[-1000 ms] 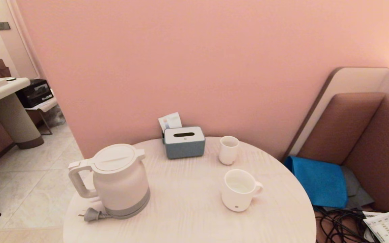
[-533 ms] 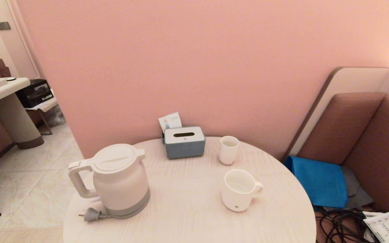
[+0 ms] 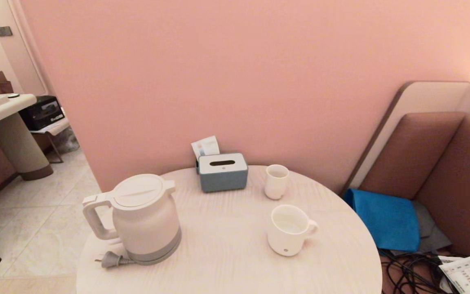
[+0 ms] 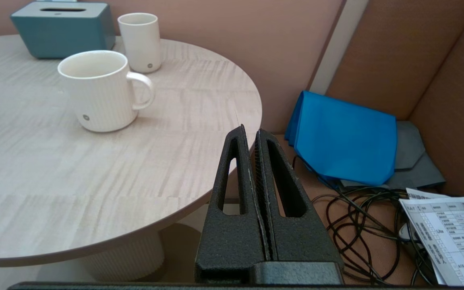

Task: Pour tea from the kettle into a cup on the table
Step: Pick up the cup

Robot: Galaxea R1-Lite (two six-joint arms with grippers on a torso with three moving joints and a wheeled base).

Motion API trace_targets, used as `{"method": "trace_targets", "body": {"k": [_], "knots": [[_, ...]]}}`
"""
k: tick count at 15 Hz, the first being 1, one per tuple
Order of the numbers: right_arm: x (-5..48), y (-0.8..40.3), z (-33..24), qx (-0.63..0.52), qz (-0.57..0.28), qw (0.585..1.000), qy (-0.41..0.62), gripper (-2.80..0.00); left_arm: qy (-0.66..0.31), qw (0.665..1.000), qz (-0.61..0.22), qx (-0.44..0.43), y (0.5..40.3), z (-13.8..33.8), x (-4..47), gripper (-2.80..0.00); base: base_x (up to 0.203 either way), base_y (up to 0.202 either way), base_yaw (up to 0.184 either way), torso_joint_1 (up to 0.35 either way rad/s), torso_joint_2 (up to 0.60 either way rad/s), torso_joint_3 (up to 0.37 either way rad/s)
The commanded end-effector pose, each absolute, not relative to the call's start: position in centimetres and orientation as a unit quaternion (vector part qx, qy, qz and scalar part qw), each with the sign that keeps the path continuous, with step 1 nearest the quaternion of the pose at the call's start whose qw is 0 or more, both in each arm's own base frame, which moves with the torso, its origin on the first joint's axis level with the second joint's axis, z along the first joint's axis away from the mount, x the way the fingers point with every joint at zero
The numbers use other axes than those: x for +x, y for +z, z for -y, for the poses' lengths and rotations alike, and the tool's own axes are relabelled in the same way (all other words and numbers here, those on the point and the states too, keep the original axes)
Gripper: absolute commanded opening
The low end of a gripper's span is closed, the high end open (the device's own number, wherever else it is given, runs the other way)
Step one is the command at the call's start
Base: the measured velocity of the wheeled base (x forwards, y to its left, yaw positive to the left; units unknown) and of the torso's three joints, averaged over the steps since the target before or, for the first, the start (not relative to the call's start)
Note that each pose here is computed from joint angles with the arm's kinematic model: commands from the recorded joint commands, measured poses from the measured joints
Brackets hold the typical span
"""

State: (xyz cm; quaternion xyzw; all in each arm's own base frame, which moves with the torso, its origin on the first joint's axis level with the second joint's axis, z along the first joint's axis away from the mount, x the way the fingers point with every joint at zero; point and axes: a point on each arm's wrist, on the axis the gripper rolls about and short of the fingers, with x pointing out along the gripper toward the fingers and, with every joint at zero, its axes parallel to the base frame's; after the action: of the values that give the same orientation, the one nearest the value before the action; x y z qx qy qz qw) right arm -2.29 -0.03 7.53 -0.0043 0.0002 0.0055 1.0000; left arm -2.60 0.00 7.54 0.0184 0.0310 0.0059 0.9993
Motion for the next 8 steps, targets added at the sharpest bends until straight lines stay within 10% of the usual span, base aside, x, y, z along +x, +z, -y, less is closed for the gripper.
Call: {"method": "trace_targets", "body": {"k": [1, 8], "knots": [[-2.28, 7.53, 0.03, -0.005, -0.001, 1.0, 0.006, -2.8, 0.006, 0.999, -0.032, 0.02, 7.53, 0.0, -2.59, -2.8, 0.0, 0.0, 0.0, 0.0, 0.0, 0.0], [-2.28, 7.52, 0.01, -0.023, -0.001, 1.0, 0.009, -2.8, 0.006, 0.999, -0.032, 0.016, 7.53, 0.0, -2.59, -2.8, 0.0, 0.0, 0.0, 0.0, 0.0, 0.0]]}}
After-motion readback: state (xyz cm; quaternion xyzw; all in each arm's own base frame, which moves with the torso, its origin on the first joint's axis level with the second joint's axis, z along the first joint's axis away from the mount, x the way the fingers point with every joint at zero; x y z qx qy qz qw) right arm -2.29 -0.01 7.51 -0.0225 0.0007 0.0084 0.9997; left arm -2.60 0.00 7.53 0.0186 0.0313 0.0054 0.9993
